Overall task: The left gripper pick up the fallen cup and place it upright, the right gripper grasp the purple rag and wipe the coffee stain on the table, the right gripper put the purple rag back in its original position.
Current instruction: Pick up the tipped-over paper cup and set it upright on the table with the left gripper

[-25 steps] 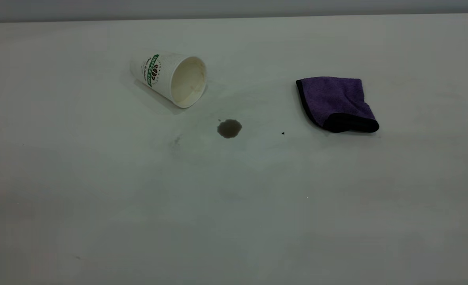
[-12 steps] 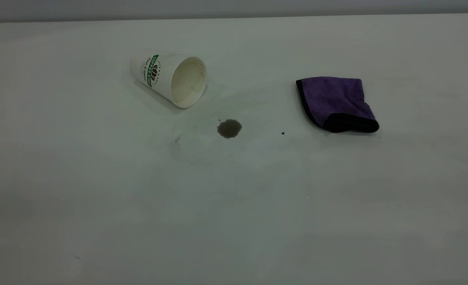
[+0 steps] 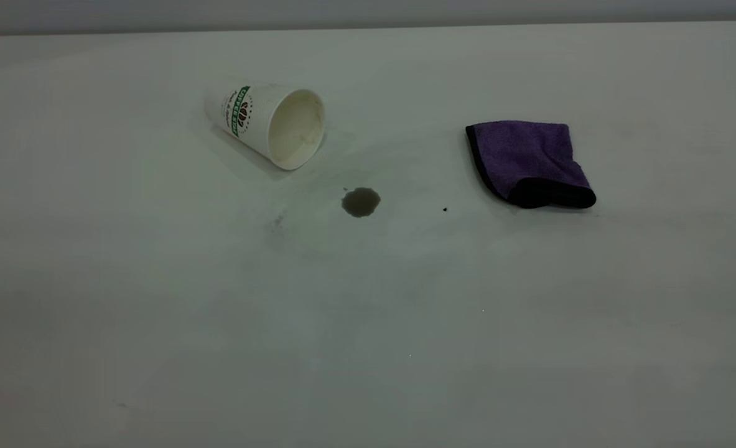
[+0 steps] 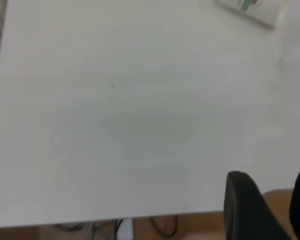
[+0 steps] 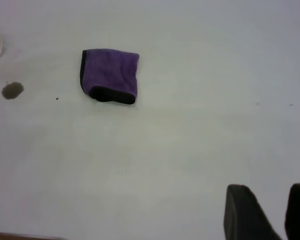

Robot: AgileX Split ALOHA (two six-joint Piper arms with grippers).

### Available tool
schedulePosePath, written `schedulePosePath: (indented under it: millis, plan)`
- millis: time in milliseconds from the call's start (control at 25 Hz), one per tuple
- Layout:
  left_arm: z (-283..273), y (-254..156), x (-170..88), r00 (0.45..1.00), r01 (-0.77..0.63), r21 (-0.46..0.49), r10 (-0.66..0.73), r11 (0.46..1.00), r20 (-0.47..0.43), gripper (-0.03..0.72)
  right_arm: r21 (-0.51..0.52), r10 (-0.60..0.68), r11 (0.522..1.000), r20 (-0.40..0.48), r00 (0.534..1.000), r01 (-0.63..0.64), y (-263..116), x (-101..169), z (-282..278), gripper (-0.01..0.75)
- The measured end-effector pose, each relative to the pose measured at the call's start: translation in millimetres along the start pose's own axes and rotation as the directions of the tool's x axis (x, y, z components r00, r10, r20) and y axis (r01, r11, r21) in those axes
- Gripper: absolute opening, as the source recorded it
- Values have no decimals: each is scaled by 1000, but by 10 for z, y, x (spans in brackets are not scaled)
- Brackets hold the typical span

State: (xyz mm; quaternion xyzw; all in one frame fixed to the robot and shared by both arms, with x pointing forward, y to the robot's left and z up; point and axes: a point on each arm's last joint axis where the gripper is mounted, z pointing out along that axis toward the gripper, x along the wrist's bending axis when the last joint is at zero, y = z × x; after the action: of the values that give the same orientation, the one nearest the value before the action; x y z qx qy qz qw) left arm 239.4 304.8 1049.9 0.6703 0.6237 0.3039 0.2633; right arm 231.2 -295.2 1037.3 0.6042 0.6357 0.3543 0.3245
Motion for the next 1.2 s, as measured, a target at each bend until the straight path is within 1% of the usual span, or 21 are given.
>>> schedulePosePath:
  millis: [120,200,280,360,480,560,600,640,720,800,920,960,1080,1200]
  plan:
    - [108,332,66,999,-10,54,13,998,-46,287,0,0,1000,0,1000,0,0,0,0,238]
    - [264,597,84,999,3,77,1,997,-50,288,0,0,1000,0,1000,0,0,0,0,238]
    - [433,840,92,999,14,90,-10,996,-46,313,0,0,1000,0,1000,0,0,0,0,238]
    - [638,1074,99,999,7,117,-2,993,-40,377,0,0,1000,0,1000,0,0,0,0,238]
    - [956,1344,96,999,-20,171,24,985,-21,543,0,0,1000,0,1000,0,0,0,0,238]
    - [1183,1483,58,999,-37,223,37,974,5,631,0,0,1000,0,1000,0,0,0,0,238]
    - [1307,1558,29,999,-49,249,46,967,18,661,0,0,1000,0,1000,0,0,0,0,238]
    - [1433,1631,-21,997,-69,271,61,960,37,675,0,0,1000,0,1000,0,0,0,0,238]
    - [1655,1753,-176,991,-128,298,109,946,81,687,0,0,1000,0,1000,0,0,0,0,238]
    - [1856,1870,-403,978,-199,300,170,933,120,687,0,0,1000,0,1000,0,0,0,0,238]
    - [2198,1951,-773,955,-297,332,271,895,123,687,0,0,1000,0,1000,0,0,0,0,238]
    - [2283,1973,-905,946,-325,335,305,884,111,687,0,0,1000,0,1000,0,0,0,0,238]
    - [2625,1915,-1311,908,-402,384,415,831,54,685,0,0,1000,0,1000,0,0,0,0,238]
    - [2920,1802,-1694,854,-473,401,521,784,-11,677,0,0,1000,0,1000,0,0,0,0,238]
